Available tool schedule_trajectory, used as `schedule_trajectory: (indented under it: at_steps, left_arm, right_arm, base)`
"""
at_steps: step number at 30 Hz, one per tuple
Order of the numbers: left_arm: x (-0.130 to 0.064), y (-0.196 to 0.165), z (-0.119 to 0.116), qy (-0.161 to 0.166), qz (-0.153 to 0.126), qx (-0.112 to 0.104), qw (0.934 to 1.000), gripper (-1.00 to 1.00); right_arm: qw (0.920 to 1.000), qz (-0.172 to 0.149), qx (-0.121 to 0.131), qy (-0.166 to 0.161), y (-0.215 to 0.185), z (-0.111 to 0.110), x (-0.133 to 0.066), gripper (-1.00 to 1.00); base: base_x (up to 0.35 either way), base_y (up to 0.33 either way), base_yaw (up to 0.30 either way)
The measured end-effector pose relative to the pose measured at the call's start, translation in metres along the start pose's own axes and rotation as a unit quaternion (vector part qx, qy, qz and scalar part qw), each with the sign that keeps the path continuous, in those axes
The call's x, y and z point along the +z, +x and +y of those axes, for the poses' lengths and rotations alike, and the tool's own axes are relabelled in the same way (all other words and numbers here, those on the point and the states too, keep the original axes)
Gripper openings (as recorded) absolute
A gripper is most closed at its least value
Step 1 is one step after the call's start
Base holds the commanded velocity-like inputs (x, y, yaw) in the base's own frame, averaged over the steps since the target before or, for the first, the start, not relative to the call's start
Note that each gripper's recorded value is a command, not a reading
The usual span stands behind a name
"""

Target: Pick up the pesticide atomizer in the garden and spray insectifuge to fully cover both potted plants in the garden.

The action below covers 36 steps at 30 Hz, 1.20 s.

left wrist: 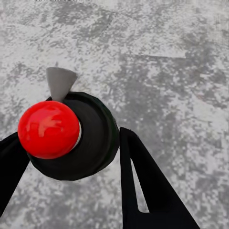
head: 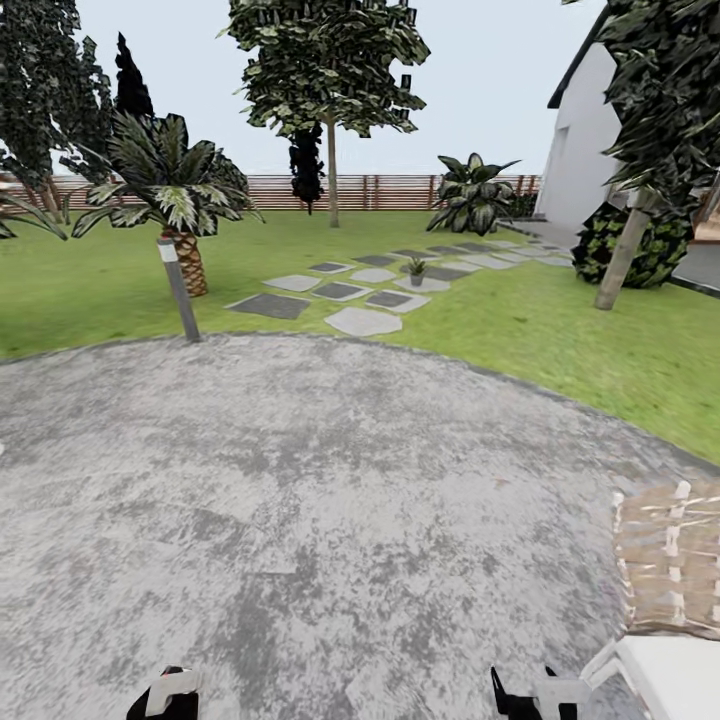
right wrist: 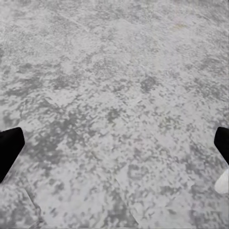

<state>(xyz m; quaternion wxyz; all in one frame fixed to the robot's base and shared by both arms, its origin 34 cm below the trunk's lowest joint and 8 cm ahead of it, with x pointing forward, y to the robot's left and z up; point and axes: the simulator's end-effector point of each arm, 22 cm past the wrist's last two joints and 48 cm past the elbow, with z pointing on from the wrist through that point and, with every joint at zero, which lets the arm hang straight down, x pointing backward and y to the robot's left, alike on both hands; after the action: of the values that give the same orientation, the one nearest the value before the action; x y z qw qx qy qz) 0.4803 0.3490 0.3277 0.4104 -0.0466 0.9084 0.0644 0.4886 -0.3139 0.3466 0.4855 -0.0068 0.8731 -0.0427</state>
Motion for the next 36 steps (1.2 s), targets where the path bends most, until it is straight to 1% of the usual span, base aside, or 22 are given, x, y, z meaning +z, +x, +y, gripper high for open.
schedule_trajectory:
  at_steps: [8,24,29,32,36]
  left_arm:
    - [0.000,0.000,0.000,0.000,0.000,0.000,1.0000,-1.00]
    - [0.000,0.000,0.000,0.000,0.000,0.001,1.0000,-1.00]
    - [0.000,0.000,-0.001,0.001,0.000,0.001,1.0000,-1.00]
    - [0.000,0.000,0.000,0.001,0.000,0.001,1.0000,-1.00]
    - [0.000,0.000,0.000,0.001,0.000,0.001,1.0000,-1.00]
  right_arm:
    - [1.0000,0.000,0.000,0.000,0.000,0.000,0.000,1.00]
    - [1.0000,0.000,0.000,0.001,0.000,-0.001,0.000,1.00]
    - [1.0000,0.001,0.000,-0.003,0.001,0.003,0.000,1.00]
    - [0.9999,0.012,0.004,-0.006,0.010,0.010,-0.004,1.00]
    - [0.9996,0.028,0.006,-0.007,0.023,0.013,-0.010,1.00]
  base:
    - [0.339,0.000,0.229]
    - [0.339,0.000,0.010]
    - [0.339,0.000,0.000]
    - [0.339,0.000,0.000]
    - [0.339,0.000,0.000]
